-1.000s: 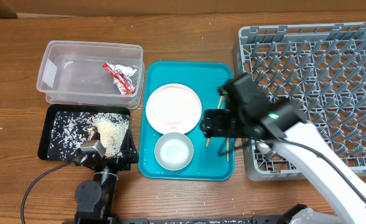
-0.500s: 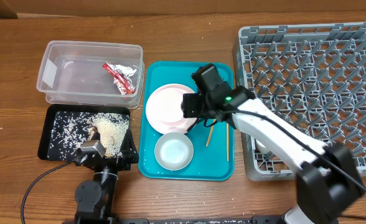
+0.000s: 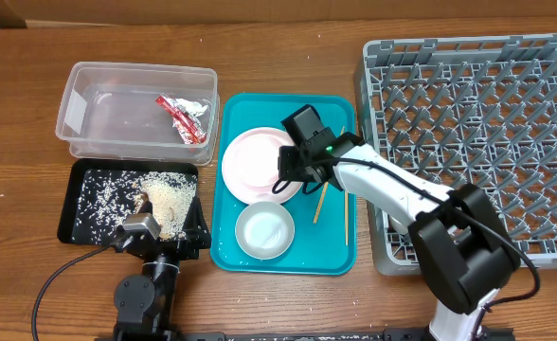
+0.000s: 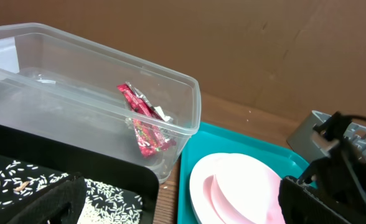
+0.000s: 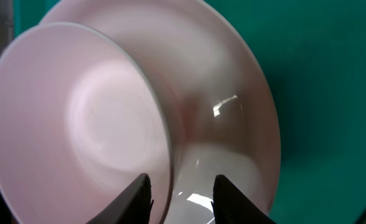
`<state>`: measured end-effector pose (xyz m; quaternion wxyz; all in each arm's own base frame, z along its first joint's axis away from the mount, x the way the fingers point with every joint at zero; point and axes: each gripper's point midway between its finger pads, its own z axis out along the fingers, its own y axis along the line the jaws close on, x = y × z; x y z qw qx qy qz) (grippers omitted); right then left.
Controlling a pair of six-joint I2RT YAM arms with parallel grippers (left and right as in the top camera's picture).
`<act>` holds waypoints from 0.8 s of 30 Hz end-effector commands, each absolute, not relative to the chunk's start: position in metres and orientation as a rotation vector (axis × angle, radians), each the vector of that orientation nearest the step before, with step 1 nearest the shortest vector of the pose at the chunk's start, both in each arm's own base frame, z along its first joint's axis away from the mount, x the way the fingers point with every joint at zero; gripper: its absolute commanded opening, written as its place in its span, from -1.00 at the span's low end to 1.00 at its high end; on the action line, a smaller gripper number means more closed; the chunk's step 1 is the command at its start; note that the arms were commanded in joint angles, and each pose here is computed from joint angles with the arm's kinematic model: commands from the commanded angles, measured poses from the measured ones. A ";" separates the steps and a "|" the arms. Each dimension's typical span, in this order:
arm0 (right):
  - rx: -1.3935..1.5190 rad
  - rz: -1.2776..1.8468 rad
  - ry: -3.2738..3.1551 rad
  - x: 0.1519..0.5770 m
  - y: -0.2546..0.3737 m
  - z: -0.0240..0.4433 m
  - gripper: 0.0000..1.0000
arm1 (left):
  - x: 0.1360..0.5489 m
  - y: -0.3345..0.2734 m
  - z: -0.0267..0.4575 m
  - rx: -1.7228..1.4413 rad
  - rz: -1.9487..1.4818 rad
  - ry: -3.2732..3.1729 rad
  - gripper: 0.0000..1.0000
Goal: Sort waste into correct bins and load items into the dishwasher
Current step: 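Reach the right gripper to the pink plate and grasp its edge, then lift the pink plate and carry it into the dish rack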
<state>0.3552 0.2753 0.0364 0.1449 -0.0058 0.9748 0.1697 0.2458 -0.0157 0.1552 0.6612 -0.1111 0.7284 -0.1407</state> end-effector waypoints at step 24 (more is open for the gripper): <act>0.636 -0.539 1.889 0.346 0.031 0.300 -0.92 | 0.246 -0.016 0.156 -0.228 -0.307 1.639 1.00</act>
